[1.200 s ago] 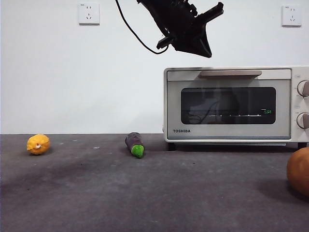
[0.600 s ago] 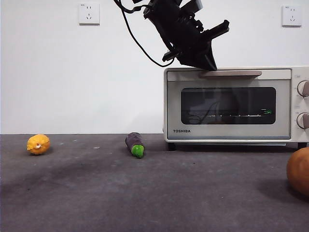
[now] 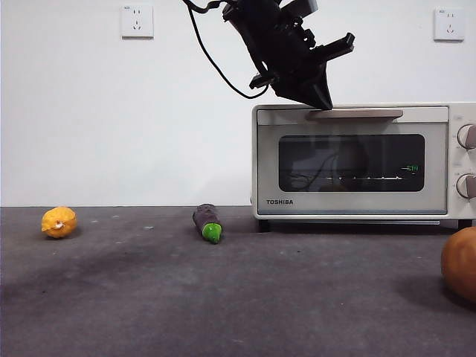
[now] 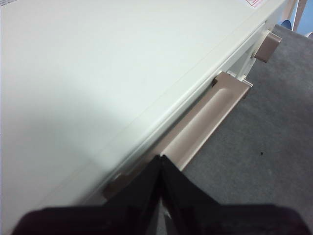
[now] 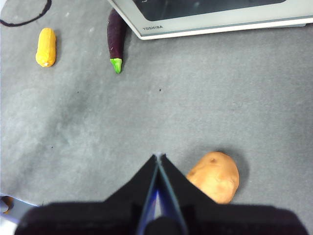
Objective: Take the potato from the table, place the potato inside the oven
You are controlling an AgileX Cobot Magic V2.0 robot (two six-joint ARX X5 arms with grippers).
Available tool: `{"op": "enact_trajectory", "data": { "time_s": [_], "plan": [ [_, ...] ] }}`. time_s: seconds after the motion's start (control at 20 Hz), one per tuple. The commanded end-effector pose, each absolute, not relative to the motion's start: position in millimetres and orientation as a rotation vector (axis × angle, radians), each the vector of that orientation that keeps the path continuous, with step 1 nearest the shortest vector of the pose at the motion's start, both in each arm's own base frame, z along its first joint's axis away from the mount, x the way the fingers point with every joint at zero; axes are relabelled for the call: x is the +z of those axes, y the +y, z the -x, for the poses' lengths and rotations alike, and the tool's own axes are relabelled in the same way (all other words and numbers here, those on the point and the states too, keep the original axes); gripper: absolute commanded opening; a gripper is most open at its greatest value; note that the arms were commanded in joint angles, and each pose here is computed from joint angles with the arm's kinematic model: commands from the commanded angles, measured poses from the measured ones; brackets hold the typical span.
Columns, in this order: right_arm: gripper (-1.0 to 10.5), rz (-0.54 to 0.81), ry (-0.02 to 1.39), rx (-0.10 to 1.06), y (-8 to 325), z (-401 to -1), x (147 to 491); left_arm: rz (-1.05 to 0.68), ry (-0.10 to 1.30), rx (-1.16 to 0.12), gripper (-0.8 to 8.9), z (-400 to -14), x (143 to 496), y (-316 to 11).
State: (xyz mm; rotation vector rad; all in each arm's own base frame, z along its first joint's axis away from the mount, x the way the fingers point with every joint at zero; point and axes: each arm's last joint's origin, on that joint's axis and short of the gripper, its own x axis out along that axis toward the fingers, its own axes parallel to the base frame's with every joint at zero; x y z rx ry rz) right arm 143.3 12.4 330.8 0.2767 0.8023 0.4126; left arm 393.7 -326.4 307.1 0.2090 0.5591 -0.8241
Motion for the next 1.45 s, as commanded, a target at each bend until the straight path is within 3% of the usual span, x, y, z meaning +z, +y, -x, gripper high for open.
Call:
{"op": "enact_trajectory", "data": {
  "time_s": [0.05, 0.45, 0.75, 1.1, 1.45],
  "plan": [
    [0.0, -0.267, 0.794, 0.421, 12.5, -143.2, 332.5, -0.281, 0.689, -0.82, -0.06, -392.8, 276.5, -329.0],
    [0.0, -0.257, 0.763, 0.418, 12.4, -126.4, 342.0, -0.348, 0.73, -0.853, -0.06, -374.6, 271.2, -344.5],
    [0.0, -0.188, 0.664, 0.302, 9.2, -95.2, 386.2, -0.363, 0.747, -0.857, -0.06, -366.6, 269.2, -351.6],
    [0.0, -0.116, 0.507, 0.1, 3.4, -57.6, 441.8, -0.341, 0.9, -0.823, -0.06, -361.3, 238.5, -359.8],
    [0.0, -0.111, 0.464, 0.084, 2.9, -48.4, 453.0, -0.362, 0.93, -0.807, -0.06, -356.3, 228.1, -366.7]
  ]
}}
